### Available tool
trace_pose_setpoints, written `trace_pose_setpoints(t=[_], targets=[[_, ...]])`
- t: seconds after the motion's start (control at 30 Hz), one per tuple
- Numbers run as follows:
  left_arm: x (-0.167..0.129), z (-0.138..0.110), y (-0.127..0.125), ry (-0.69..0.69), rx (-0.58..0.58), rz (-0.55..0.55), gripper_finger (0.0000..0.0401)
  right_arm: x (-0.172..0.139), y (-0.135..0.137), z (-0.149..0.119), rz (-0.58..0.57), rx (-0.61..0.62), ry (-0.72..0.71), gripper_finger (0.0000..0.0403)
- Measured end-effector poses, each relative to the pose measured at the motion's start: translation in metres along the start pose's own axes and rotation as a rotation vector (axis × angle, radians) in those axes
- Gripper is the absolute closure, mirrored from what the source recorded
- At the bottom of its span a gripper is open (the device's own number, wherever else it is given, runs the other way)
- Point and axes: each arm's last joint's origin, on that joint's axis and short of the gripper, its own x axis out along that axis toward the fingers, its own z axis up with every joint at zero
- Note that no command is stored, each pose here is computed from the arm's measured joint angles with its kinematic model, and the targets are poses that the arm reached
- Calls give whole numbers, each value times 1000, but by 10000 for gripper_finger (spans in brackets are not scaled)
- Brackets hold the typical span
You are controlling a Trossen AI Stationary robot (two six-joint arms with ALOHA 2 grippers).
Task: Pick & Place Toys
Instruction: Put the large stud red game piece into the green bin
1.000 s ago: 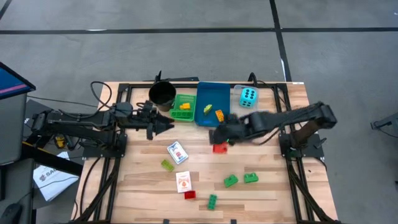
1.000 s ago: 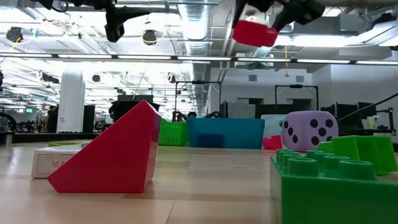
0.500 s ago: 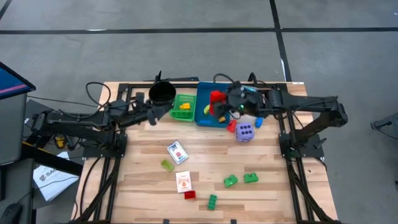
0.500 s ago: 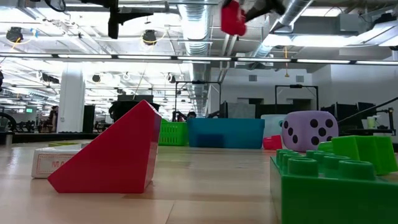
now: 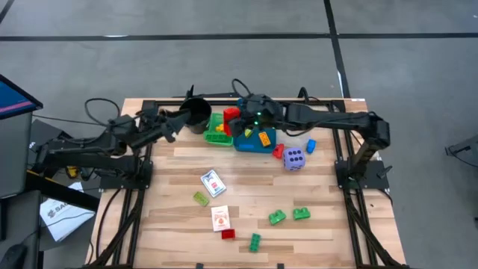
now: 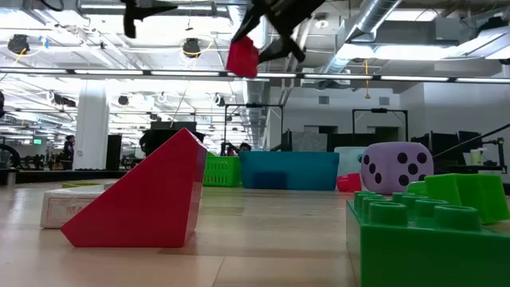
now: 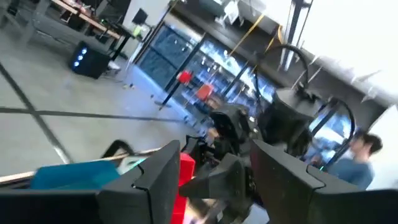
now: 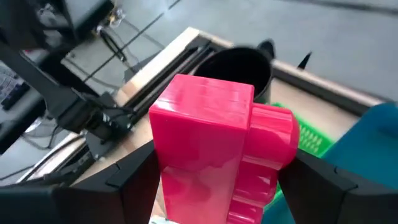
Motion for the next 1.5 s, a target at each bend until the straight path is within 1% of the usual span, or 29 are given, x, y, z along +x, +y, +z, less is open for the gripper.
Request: trace_pose_setpoints(t=[0.07,0.17,0.27,0.33,0.43,0.5,0.63,0.83,0.97,1.33,1.5], targets=[[-6,-1,4,49,30,31,222,7,-2,-1,22,32,16,131],[-14,-11,13,173,49,103,233,7,1,4,58,98,-23,131],[-16,-23,20,299,33,150,238,4,7,11,109,174,-97,131],[-13,-28,21,336,19,160,238,0,9,16,142,211,-135,131],[-7,-31,20,337,17,156,232,-4,13,20,174,254,-162,131],[-2,-34,20,339,24,161,224,-2,12,18,167,269,-150,131],[6,-41,20,357,31,171,202,-2,15,17,181,276,-155,131],[15,-42,15,325,5,123,161,-3,18,15,185,272,-148,131],[16,-38,12,287,-12,94,143,-3,20,13,192,270,-142,131],[16,-39,12,288,-12,96,143,-5,26,10,224,261,-124,131],[19,-42,13,302,-5,107,143,-6,28,9,230,260,-124,131]])
